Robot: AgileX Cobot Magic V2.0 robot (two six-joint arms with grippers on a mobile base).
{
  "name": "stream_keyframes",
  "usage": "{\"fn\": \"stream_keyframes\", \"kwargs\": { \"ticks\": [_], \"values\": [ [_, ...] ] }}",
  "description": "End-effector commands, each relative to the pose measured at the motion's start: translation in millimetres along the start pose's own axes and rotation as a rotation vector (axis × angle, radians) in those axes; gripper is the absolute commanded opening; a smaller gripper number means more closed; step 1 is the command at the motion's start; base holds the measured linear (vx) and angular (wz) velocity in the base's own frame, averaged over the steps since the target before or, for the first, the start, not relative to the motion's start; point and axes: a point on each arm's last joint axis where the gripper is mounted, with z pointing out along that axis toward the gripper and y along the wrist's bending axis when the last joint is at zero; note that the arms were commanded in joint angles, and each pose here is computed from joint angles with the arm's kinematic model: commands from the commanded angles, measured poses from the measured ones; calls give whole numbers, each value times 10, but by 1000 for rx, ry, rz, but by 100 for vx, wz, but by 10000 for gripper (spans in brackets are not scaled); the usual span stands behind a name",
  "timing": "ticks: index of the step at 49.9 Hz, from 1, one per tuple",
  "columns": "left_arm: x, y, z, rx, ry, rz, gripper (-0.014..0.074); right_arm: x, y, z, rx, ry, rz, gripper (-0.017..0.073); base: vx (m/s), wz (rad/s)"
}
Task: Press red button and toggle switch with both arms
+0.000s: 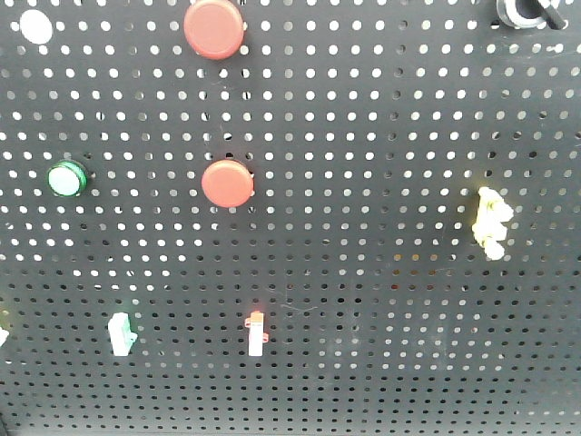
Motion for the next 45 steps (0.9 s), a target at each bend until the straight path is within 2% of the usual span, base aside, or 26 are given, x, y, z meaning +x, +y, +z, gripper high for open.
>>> {"fn": "stream_keyframes", "kwargs": {
  "ticks": [1, 24, 26, 29, 31, 33, 39, 41, 45],
  "values": [
    [-119, 42, 10, -43, -60, -21, 2, -54, -51, 19, 57, -52, 9, -3, 0, 0],
    [-81, 44, -8, -48, -66, -19, 2, 39, -37, 34, 47, -19, 11, -3, 0, 0],
    [-54, 48, -20, -56, -68, -3, 2, 39, -37, 34, 47, -19, 11, -3, 0, 0],
    [53, 66, -48, -91, -52, 91, 2, 39, -37, 34, 47, -19, 11, -3, 0, 0],
    [130, 75, -68, -111, -38, 136, 2, 39, -37, 34, 47, -19, 11, -3, 0, 0],
    [215, 83, -86, -129, -28, 149, 2, 39, -37, 34, 47, -19, 11, -3, 0, 0],
    [545, 116, -127, -195, 4, 123, 2, 39, -37, 34, 47, -19, 11, -3, 0, 0],
    [677, 129, -132, -219, 12, 94, 2, 39, -37, 34, 47, -19, 11, -3, 0, 0],
    [844, 148, -151, -259, -14, 75, 2, 39, -37, 34, 47, -19, 11, -3, 0, 0]
  ]
}}
